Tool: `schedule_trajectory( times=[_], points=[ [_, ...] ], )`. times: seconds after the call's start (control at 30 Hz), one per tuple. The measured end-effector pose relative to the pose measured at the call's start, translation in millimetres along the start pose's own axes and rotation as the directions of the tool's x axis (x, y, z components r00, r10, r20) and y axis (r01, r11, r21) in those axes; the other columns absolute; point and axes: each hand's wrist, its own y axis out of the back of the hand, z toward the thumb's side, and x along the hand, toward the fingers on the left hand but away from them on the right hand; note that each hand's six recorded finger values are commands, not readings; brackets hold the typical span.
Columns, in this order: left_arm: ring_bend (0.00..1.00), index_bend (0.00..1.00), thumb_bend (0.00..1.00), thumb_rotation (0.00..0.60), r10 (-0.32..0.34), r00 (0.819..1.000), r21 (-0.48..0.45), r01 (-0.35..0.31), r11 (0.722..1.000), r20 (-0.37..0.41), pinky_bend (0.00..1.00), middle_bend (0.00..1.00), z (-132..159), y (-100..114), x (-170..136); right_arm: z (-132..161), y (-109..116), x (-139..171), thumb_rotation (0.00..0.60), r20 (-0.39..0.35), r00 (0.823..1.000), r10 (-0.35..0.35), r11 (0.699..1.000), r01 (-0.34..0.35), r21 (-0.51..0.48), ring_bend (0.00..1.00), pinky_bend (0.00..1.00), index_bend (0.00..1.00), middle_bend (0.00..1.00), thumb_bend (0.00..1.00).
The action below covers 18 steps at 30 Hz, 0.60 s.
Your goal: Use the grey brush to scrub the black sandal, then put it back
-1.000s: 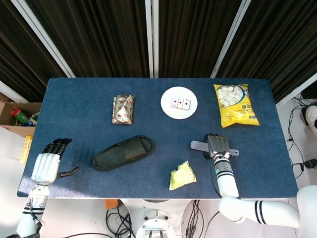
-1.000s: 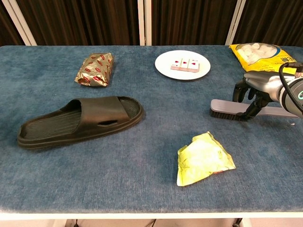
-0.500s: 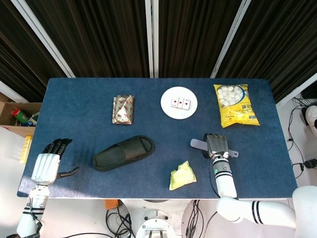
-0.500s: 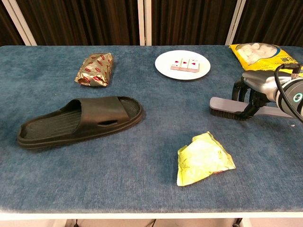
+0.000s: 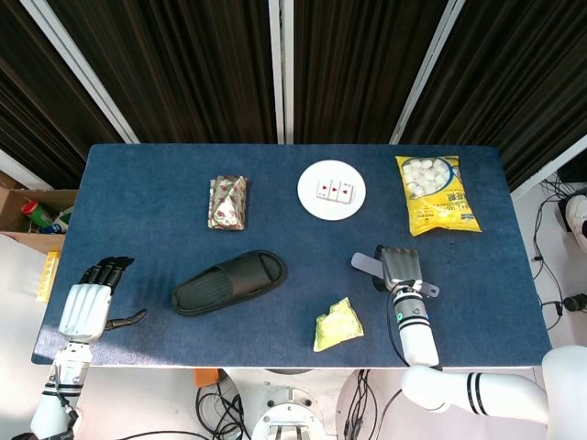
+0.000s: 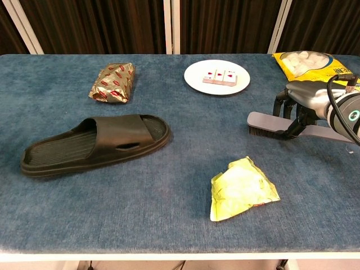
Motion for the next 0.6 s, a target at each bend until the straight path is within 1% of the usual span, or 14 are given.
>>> schedule_trajectory(
  times=[0.13,0.33,0.43,0.53,0.6],
  points=[
    [0.15,0.17,0.09,0.457,0.0,1.0,0.001,0.0,1.0,0.001,0.25,0.17,0.5,0.5,0.0,1.6,6.7,2.1,0.6,-0.022,1.0,-0.022,1.0,0.021,-0.022,0.57,0.75,0.79,0.59,0.71],
    [0.15,0.17,0.09,0.459,-0.001,1.0,0.001,0.001,1.0,0.005,0.25,0.17,2.2,-0.2,1.3,9.2,25.0,10.4,0.6,-0.092,0.993,-0.071,0.995,0.064,-0.081,0.58,0.77,0.81,0.6,0.71],
    [0.15,0.17,0.09,0.462,-0.002,1.0,0.003,0.002,1.0,0.009,0.25,0.17,3.5,-0.6,1.5,16.8,34.1,14.7,0.6,-0.146,0.985,-0.095,0.991,0.08,-0.11,0.59,0.77,0.82,0.61,0.7],
    [0.15,0.17,0.09,0.464,-0.005,1.0,0.006,0.005,1.0,0.013,0.25,0.17,4.8,-0.9,1.2,27.4,42.1,18.5,0.6,-0.211,0.971,-0.116,0.988,0.089,-0.129,0.6,0.78,0.83,0.62,0.7],
    [0.15,0.17,0.09,0.472,-0.007,1.0,0.005,0.007,1.0,0.019,0.25,0.17,5.9,-0.8,1.0,36.9,47.3,20.8,0.6,-0.261,0.957,-0.126,0.986,0.092,-0.14,0.61,0.79,0.84,0.62,0.7]
  ],
)
